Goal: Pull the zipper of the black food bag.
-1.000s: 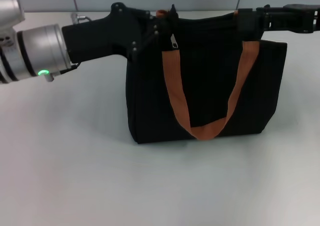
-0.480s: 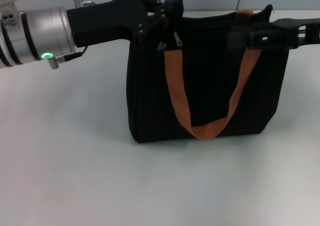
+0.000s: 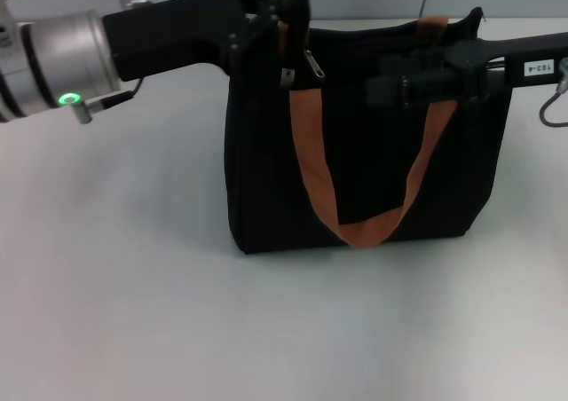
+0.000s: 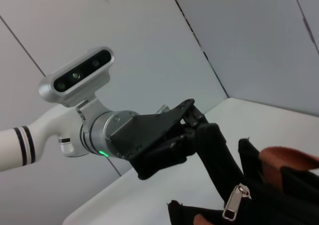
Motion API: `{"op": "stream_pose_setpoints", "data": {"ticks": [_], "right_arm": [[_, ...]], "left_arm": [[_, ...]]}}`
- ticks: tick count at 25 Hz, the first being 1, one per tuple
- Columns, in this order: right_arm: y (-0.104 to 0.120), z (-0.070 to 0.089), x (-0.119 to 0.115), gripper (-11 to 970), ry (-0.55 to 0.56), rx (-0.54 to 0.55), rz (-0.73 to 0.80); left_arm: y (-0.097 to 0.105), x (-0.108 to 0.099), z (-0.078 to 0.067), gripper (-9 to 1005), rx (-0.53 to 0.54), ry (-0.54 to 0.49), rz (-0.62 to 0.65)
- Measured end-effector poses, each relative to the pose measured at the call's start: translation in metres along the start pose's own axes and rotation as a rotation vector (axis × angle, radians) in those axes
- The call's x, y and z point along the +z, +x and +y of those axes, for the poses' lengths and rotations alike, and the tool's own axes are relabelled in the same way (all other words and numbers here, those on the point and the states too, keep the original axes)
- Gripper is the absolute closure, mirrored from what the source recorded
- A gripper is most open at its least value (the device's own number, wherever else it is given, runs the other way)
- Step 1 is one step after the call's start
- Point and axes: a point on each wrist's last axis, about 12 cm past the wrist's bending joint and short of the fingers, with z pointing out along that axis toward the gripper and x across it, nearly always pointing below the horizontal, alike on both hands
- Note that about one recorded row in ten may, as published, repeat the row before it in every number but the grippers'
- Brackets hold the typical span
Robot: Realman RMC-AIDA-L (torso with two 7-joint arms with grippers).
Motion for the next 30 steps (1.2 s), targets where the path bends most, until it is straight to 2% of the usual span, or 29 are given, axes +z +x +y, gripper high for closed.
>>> {"op": "stream_pose_setpoints", "data": {"ticks": [3, 4, 5, 6, 8, 9, 10, 11, 12, 14, 17, 21, 27, 30], "right_arm": [[0.0, 0.0, 0.009, 155, 0.006, -0.054, -0.01], [0.0, 0.002, 0.014, 155, 0.006, -0.11, -0.011], [0.0, 0.002, 0.014, 155, 0.006, -0.11, -0.011], [0.004, 0.006, 0.018, 155, 0.012, -0.192, -0.018], [0.006, 0.007, 0.019, 156, 0.016, -0.234, -0.021], [0.013, 0.008, 0.02, 156, 0.03, -0.329, -0.037], [0.013, 0.008, 0.02, 156, 0.03, -0.329, -0.037], [0.02, 0.008, 0.018, 156, 0.043, -0.401, -0.063], [0.02, 0.008, 0.018, 156, 0.043, -0.401, -0.063], [0.03, 0.008, 0.012, 157, 0.072, -0.492, -0.144], [0.037, 0.009, 0.007, 157, 0.09, -0.541, -0.217], [0.05, 0.012, 0.001, 158, 0.125, -0.678, -0.335], [0.059, 0.008, 0.009, 159, 0.171, -0.797, -0.35], [0.064, 0.003, 0.014, 297, 0.227, -0.876, -0.376]], "left_arm": [[0.003, -0.008, -0.001, 977, -0.011, -0.021, -0.009], [0.005, -0.011, -0.003, 977, -0.015, -0.021, -0.012], [0.005, -0.011, -0.003, 976, -0.015, -0.021, -0.012], [0.005, -0.012, -0.003, 976, -0.016, -0.02, -0.014], [0.005, -0.013, -0.004, 976, -0.016, -0.019, -0.016], [0.005, -0.013, -0.004, 976, -0.016, -0.02, -0.013], [0.005, -0.013, -0.004, 976, -0.016, -0.02, -0.013], [0.005, -0.012, -0.004, 976, -0.016, -0.02, -0.013], [0.005, -0.012, -0.004, 976, -0.016, -0.02, -0.013], [0.006, -0.013, -0.003, 976, -0.018, -0.026, -0.015], [0.006, -0.014, -0.003, 976, -0.019, -0.028, -0.015], [0.007, -0.013, -0.004, 976, -0.024, -0.029, -0.016], [0.008, -0.013, -0.005, 976, -0.029, -0.029, -0.019], [0.008, -0.013, -0.005, 976, -0.032, -0.031, -0.028]]}}
